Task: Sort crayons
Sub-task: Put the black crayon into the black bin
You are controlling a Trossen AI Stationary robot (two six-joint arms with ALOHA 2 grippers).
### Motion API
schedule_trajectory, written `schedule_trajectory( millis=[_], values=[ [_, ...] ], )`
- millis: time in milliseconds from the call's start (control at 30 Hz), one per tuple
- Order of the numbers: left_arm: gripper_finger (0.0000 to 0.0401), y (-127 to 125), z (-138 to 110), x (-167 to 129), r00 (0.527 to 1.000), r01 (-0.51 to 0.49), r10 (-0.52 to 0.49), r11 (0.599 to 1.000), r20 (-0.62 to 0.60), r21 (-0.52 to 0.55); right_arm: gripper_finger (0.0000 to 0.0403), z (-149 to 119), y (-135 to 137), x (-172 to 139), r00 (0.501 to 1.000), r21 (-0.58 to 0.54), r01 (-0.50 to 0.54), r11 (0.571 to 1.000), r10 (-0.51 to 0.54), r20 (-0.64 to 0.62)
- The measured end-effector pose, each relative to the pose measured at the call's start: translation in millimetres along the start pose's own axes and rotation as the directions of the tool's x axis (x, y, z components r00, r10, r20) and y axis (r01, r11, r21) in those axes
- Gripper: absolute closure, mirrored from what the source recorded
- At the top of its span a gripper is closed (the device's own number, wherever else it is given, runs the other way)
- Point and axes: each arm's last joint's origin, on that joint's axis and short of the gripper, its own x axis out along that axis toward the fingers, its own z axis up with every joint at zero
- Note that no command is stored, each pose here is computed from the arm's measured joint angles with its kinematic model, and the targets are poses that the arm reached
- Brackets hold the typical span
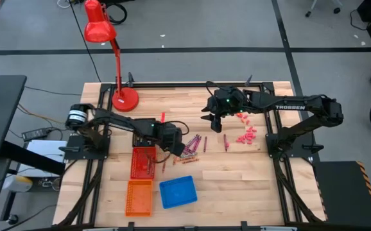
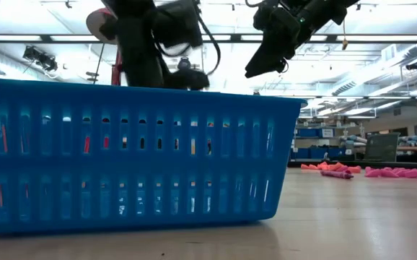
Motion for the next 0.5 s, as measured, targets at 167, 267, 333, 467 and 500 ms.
schedule_trajectory(
  millis=[167,267,333,467,500],
  values=[
    [0.0246,0,2,16,0.999,-0.037,0.037,0.999,-0.017,0.028,0.0241,2,0,0,1.0,0.024,-0.006,1.0,0.006,0.017],
    [0.0246,1,1,21,0.998,-0.063,0.064,0.997,-0.018,0.037,0.0241,2,0,0,1.0,0.031,-0.006,0.999,0.006,0.016],
    [0.0246,1,0,21,0.998,-0.067,0.068,0.997,-0.015,0.045,0.0241,2,0,0,1.0,0.031,-0.007,1.0,0.006,0.017],
    [0.0246,1,-1,21,0.996,-0.088,0.088,0.995,0.0,0.054,0.0241,2,0,0,1.0,0.03,-0.006,1.0,0.006,0.024],
    [0.0246,2,-1,21,0.996,-0.091,0.092,0.994,-0.002,0.055,0.0241,3,0,0,1.0,0.03,-0.005,1.0,0.004,0.028]
  ],
)
